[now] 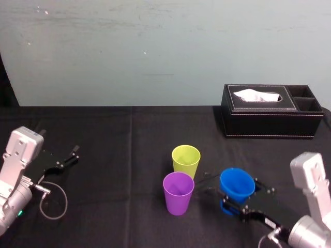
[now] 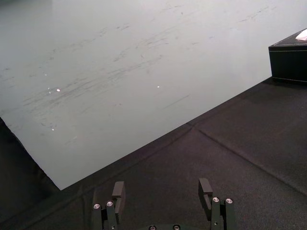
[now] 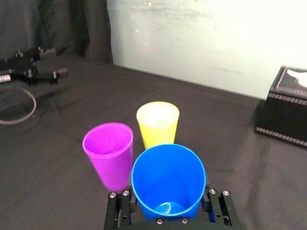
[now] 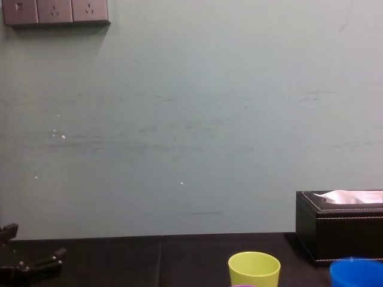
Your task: Stack the three plastic cups sequentially using one hand.
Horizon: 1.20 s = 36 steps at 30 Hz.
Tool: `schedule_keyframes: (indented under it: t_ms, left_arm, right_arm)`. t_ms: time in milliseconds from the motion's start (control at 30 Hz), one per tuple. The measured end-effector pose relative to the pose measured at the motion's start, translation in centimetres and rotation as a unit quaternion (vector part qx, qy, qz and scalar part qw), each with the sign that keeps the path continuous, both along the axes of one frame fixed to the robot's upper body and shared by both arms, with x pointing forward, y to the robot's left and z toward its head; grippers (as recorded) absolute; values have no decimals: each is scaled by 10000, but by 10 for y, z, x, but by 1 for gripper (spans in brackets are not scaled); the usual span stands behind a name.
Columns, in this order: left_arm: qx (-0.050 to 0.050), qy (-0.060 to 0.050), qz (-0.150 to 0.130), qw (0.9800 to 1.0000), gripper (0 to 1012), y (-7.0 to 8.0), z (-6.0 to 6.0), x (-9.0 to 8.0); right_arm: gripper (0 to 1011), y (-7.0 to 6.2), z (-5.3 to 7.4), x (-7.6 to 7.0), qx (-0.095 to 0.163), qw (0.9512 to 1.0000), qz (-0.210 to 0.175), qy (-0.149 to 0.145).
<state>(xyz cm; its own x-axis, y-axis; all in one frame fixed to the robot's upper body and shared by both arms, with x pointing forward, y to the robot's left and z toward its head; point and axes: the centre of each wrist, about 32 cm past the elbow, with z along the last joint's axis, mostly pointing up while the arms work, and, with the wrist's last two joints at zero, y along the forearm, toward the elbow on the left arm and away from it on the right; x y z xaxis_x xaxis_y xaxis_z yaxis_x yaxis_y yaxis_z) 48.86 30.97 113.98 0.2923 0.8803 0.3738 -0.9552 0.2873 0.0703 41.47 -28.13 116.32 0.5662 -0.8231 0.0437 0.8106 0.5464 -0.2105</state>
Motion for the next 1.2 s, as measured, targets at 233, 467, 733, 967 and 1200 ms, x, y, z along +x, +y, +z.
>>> schedule_keyframes:
  t_ms: [233,467,733,967,1200]
  left_arm:
    - [0,0,0,10000,1000,0,0,0]
    - [0,0,0,10000,1000,0,0,0]
    - [0,0,0,10000,1000,0,0,0]
    - [0,0,0,10000,1000,0,0,0]
    - [0,0,0,10000,1000,0,0,0]
  right_arm:
    - [735,3,29,22,65,9999,-21,-118]
    - [735,15,52,49,134,9996,54,-257]
    - [735,35,64,76,214,9994,170,-194]
    - [735,46,67,93,236,9995,214,-39]
    - [735,54,66,105,205,9995,223,63]
